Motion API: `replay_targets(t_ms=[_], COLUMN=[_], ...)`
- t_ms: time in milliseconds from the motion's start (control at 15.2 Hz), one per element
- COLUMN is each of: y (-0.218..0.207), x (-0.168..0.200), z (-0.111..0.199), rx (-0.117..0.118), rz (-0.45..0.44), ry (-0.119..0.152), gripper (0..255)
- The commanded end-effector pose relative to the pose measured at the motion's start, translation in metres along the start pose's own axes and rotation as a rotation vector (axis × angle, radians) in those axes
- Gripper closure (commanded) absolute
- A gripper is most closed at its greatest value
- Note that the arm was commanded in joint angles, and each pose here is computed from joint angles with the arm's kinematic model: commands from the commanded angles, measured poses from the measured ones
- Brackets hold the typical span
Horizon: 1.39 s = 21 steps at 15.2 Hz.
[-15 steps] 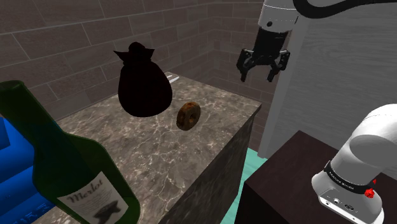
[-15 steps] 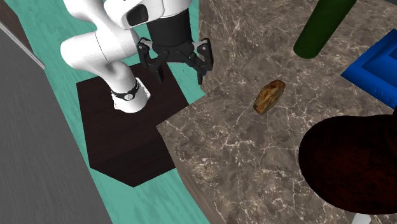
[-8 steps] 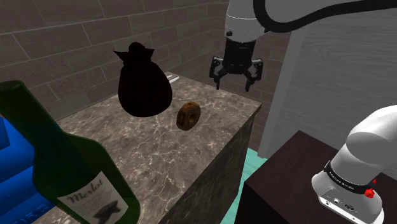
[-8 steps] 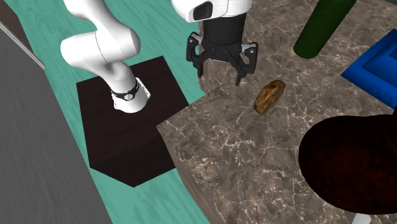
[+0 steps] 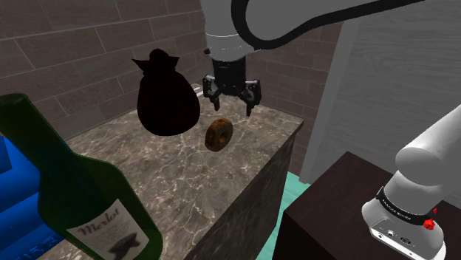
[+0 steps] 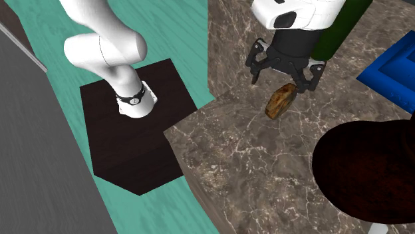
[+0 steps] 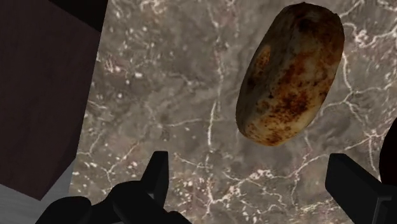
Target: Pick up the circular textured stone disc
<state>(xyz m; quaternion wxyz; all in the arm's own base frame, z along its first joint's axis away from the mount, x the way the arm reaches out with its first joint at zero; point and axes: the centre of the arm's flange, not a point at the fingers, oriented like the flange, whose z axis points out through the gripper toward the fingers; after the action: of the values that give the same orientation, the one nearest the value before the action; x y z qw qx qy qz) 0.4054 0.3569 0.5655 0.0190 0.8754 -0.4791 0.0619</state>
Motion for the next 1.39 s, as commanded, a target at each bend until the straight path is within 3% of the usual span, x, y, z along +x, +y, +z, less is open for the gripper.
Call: replay_targets(t_ms=[0, 594, 660, 1320], y=[-0.022, -0.021, -0.021, -0.021], x=[-0.008, -0.013, -0.012, -0.012], z=[0.002, 0.041, 0.042, 0.036], rx=[-0.009, -0.009, -0.009, -0.009], rz=[0.062, 0.062, 0.062, 0.062], ry=[0.007, 0.007, 0.007, 0.007], gripper=[0, 0, 255, 255])
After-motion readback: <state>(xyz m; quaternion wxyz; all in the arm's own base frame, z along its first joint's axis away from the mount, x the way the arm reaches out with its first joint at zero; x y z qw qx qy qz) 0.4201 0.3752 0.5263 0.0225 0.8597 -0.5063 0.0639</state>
